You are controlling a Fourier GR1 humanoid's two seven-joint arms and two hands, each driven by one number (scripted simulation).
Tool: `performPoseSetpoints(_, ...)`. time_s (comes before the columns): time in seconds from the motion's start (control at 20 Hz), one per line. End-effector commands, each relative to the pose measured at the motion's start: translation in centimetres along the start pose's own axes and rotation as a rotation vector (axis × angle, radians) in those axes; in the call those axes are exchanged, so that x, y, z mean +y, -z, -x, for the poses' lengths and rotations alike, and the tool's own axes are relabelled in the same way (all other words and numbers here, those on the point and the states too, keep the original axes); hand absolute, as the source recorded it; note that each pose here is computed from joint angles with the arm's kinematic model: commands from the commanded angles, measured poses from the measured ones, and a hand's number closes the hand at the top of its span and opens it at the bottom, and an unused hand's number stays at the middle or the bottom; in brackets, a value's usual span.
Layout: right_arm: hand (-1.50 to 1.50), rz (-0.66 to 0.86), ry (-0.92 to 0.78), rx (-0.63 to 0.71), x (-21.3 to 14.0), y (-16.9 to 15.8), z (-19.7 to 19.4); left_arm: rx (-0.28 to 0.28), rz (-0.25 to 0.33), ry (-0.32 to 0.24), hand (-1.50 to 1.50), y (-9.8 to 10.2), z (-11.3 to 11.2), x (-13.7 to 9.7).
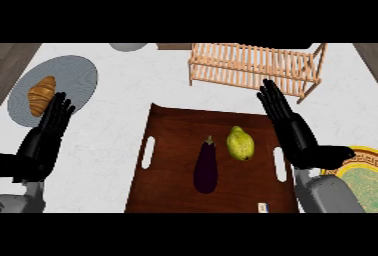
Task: Pick the eggplant from the tray and place it in the tiered shelf
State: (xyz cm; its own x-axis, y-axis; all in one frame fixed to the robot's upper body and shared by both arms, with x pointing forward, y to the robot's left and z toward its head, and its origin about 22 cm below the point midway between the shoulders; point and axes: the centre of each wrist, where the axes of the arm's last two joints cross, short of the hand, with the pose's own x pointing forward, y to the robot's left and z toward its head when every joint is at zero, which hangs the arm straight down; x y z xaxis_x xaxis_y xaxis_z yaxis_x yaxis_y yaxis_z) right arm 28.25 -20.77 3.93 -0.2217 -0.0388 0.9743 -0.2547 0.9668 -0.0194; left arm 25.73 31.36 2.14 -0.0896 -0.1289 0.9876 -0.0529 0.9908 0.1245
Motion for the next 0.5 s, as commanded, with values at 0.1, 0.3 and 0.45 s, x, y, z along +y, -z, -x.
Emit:
performPoseSetpoints(0.1, 1.50, 0.252, -0.261, 0.057, -3.9, -1.5, -1.6, 0.243, -0.073, -0.001, 0.00, -2.5, 3.2, 0.4)
performPoseSetpoints(0.3, 1.50, 0.422, -0.747, 0.416, -11.8, -6.6, 0.4, 0.419, -0.105, -0.034, 0.00, -4.1, 5.2, 1.0)
performPoseSetpoints(0.45, 1.50, 0.633, -0.561, 0.536, -8.8, -7.5, 1.0, 0.546, -0.089, -0.082, 0.00, -4.5, 6.2, 0.4)
